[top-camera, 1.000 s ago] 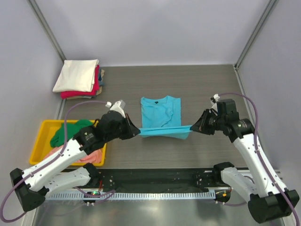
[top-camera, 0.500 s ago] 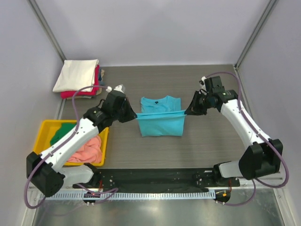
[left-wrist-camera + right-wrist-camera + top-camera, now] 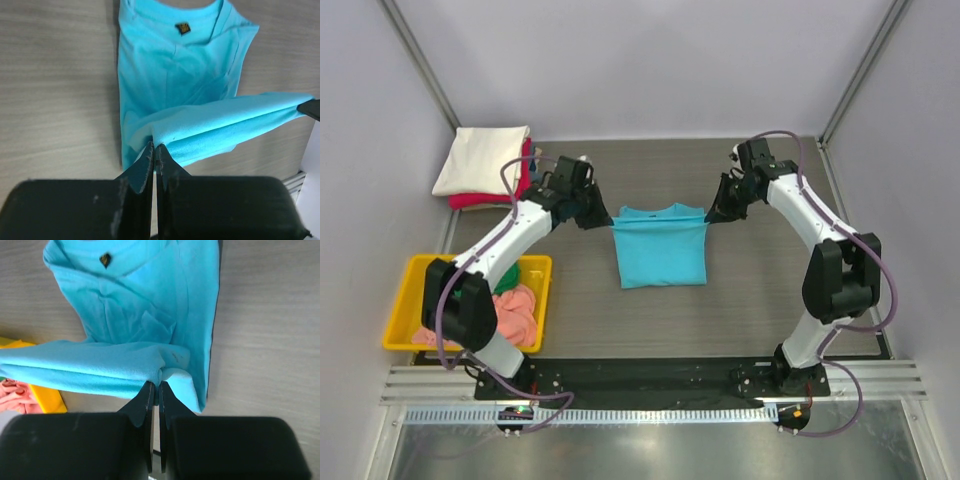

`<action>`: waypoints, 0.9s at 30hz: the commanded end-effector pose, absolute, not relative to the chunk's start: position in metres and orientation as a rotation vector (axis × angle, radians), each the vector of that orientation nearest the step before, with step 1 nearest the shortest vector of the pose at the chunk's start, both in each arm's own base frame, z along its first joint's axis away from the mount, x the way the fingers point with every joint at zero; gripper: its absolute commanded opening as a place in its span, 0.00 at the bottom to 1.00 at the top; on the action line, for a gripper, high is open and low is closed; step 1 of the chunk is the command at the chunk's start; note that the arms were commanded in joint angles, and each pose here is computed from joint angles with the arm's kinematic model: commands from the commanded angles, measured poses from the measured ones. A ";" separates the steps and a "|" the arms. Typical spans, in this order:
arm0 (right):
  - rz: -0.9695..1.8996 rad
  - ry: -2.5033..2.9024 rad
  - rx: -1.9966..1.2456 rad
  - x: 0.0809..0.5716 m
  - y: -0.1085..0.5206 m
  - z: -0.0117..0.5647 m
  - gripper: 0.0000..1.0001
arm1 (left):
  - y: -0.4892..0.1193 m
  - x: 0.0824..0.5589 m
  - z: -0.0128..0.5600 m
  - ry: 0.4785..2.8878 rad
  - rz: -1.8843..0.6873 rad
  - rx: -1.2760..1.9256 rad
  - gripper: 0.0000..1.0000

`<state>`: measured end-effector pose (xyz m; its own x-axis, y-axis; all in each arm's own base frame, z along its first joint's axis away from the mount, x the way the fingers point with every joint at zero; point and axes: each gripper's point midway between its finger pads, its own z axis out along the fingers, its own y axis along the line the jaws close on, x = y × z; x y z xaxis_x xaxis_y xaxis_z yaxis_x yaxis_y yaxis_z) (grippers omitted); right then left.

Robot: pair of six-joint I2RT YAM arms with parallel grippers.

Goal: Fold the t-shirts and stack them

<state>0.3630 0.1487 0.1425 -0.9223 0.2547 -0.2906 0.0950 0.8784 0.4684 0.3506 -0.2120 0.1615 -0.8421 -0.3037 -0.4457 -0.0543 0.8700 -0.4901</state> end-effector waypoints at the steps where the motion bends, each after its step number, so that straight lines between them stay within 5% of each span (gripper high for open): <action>1: 0.550 2.637 0.260 0.396 0.130 0.151 0.01 | -0.201 0.380 0.177 2.470 -0.623 -0.262 0.00; 27: 0.543 2.664 0.363 0.488 0.130 0.102 0.01 | -0.213 0.483 0.115 2.582 -0.661 -0.329 0.00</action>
<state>0.4701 0.1465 0.0840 -0.9198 0.2938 -0.2600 0.1581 0.8841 0.4398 0.4706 -0.2225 0.1061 -0.8778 -0.3361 -0.3413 -0.1281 0.8512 -0.5090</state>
